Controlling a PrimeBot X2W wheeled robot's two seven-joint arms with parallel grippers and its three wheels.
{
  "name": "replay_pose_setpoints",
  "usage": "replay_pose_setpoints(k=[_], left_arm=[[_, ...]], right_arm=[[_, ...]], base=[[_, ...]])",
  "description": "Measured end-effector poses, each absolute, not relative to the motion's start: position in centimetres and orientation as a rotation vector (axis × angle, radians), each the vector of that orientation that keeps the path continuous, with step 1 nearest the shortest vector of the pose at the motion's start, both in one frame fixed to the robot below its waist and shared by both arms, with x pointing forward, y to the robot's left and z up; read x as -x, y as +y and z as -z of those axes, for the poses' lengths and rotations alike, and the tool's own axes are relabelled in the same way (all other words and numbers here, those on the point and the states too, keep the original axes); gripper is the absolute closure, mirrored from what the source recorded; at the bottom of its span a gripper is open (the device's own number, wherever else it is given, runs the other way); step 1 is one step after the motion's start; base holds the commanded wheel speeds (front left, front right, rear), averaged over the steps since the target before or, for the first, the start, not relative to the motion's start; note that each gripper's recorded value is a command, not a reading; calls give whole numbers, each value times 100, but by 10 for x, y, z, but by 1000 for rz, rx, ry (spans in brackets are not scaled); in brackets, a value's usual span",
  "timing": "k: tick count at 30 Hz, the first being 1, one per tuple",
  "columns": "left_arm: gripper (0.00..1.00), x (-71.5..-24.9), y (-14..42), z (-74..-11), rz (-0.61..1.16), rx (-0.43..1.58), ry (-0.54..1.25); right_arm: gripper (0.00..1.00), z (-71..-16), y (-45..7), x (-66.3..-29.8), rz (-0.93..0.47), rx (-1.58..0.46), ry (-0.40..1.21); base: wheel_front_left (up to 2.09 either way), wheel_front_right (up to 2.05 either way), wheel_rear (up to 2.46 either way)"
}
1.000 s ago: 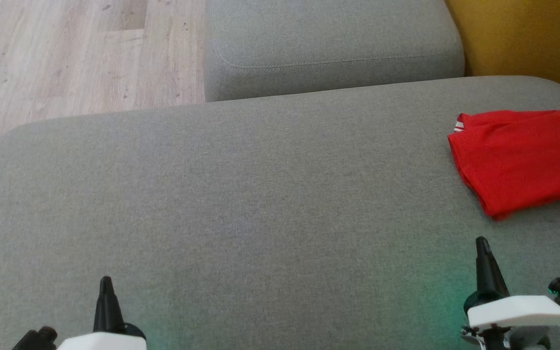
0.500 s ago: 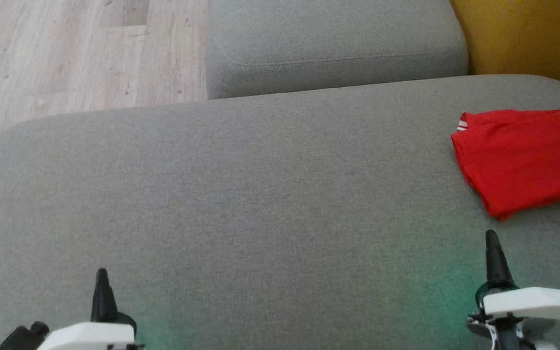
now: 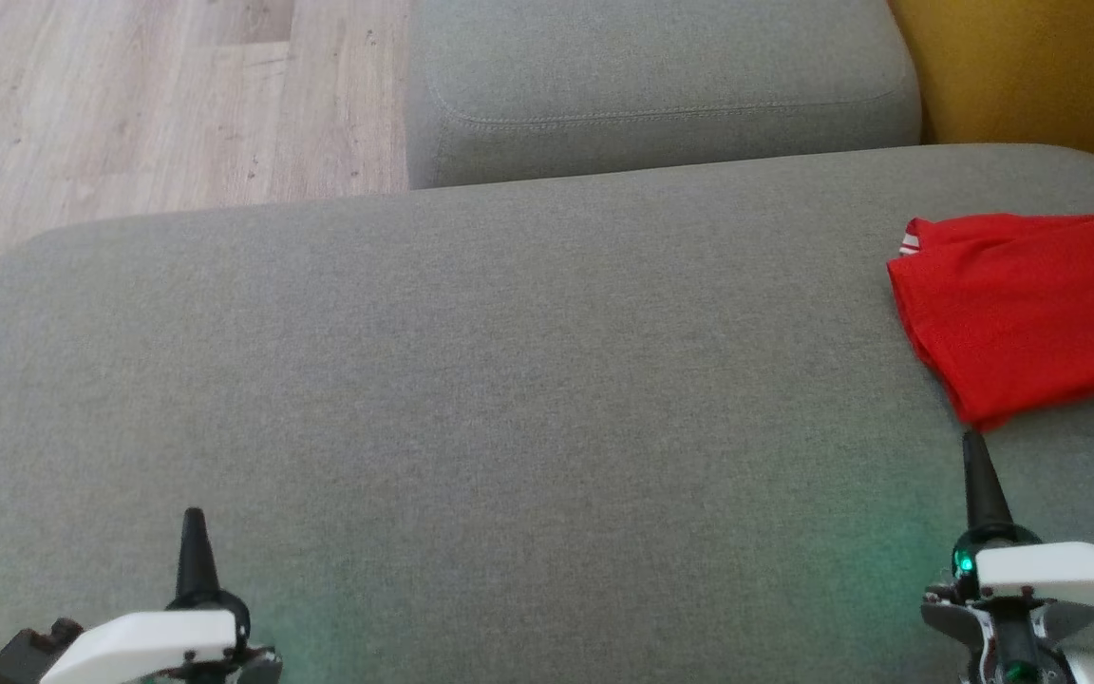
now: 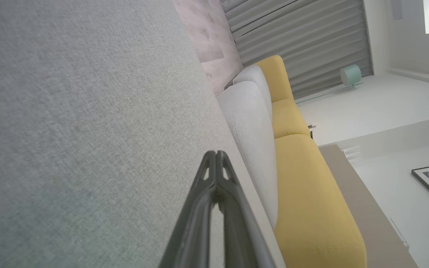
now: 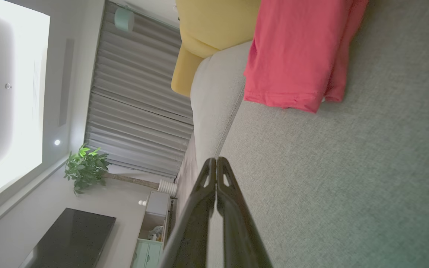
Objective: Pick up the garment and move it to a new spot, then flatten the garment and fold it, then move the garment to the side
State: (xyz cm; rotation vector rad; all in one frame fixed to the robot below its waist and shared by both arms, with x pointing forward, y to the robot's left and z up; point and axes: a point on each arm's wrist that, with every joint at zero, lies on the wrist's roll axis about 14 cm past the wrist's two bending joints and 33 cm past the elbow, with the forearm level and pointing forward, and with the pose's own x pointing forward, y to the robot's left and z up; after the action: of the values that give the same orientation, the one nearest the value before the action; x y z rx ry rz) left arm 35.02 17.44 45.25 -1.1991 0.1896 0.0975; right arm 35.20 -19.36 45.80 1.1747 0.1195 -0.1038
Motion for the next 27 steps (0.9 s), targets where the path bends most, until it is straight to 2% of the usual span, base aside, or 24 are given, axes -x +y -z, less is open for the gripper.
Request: replay_pose_setpoints(k=[27], left_arm=[[100,-369,185,-470,-69,1515,119]], right_arm=[[100,-473,-202,-370,97,-1513,65]], base=[[0,0,0]])
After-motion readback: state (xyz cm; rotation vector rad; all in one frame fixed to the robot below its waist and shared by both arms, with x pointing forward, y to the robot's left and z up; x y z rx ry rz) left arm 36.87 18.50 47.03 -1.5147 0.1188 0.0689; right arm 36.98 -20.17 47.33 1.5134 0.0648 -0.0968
